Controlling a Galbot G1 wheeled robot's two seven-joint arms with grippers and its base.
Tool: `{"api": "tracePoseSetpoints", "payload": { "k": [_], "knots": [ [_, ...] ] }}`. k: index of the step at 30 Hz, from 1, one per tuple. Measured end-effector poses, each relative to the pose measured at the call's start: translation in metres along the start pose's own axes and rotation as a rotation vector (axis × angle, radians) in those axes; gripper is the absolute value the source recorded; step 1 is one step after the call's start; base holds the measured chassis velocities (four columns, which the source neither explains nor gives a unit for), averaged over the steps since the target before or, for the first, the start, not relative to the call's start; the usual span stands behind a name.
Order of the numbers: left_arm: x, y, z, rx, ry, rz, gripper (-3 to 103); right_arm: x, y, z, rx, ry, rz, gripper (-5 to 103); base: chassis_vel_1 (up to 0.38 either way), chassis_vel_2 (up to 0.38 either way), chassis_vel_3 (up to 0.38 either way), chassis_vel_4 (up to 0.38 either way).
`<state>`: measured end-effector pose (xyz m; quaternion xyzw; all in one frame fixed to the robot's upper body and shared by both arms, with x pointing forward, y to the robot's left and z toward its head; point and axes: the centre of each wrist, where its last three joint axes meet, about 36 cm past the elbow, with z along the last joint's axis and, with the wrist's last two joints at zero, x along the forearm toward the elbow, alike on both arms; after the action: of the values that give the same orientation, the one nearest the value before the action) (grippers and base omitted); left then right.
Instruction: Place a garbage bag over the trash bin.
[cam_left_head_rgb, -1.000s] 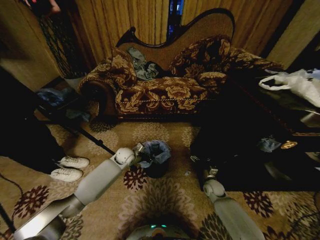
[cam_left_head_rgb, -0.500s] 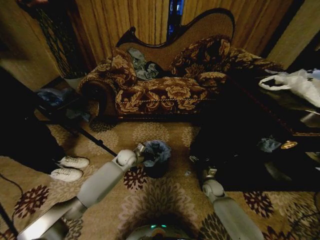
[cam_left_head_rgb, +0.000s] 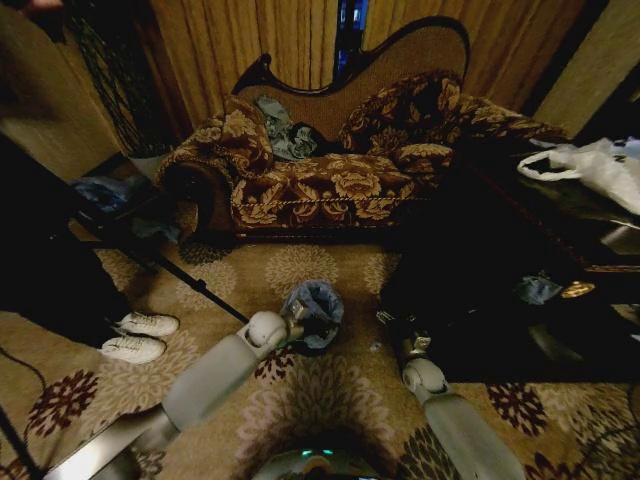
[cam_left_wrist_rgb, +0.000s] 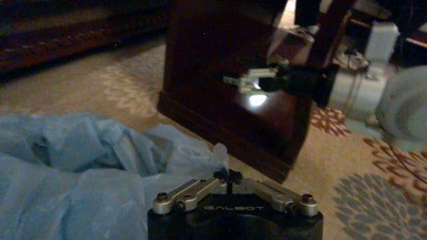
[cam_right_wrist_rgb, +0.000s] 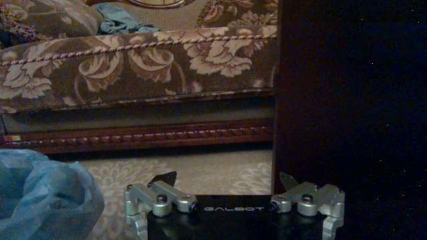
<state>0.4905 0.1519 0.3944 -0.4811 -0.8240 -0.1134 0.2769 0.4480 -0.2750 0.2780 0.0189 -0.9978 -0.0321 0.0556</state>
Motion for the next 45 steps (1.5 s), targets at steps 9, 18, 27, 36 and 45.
{"api": "tracePoseSetpoints", "payload": {
  "k": [9, 18, 27, 36, 45],
  "knots": [
    [-0.015, -0.013, 0.026, 0.001, 0.062, 0.039, 0, 0.0, -0.005, -0.002, 0.004, -0.012, 0.01, 100, 0.0, 0.0, 0.0, 0.0],
    [-0.022, -0.007, 0.044, 0.067, 0.079, -0.049, 0, 0.003, -0.019, -0.003, 0.024, -0.013, 0.023, 100, 0.0, 0.0, 0.0, 0.0],
    [-0.032, 0.014, 0.069, 0.104, 0.102, -0.09, 0, 0.003, -0.02, -0.003, 0.02, -0.013, 0.023, 100, 0.0, 0.0, 0.0, 0.0],
    [-0.045, 0.021, 0.087, 0.145, 0.108, -0.109, 0, 0.008, -0.022, -0.002, 0.027, -0.014, 0.018, 100, 0.0, 0.0, 0.0, 0.0],
    [-0.041, 0.026, 0.112, 0.184, 0.117, -0.158, 0, 0.009, -0.023, -0.004, 0.036, -0.02, 0.013, 100, 0.0, 0.0, 0.0, 0.0]
  ]
}}
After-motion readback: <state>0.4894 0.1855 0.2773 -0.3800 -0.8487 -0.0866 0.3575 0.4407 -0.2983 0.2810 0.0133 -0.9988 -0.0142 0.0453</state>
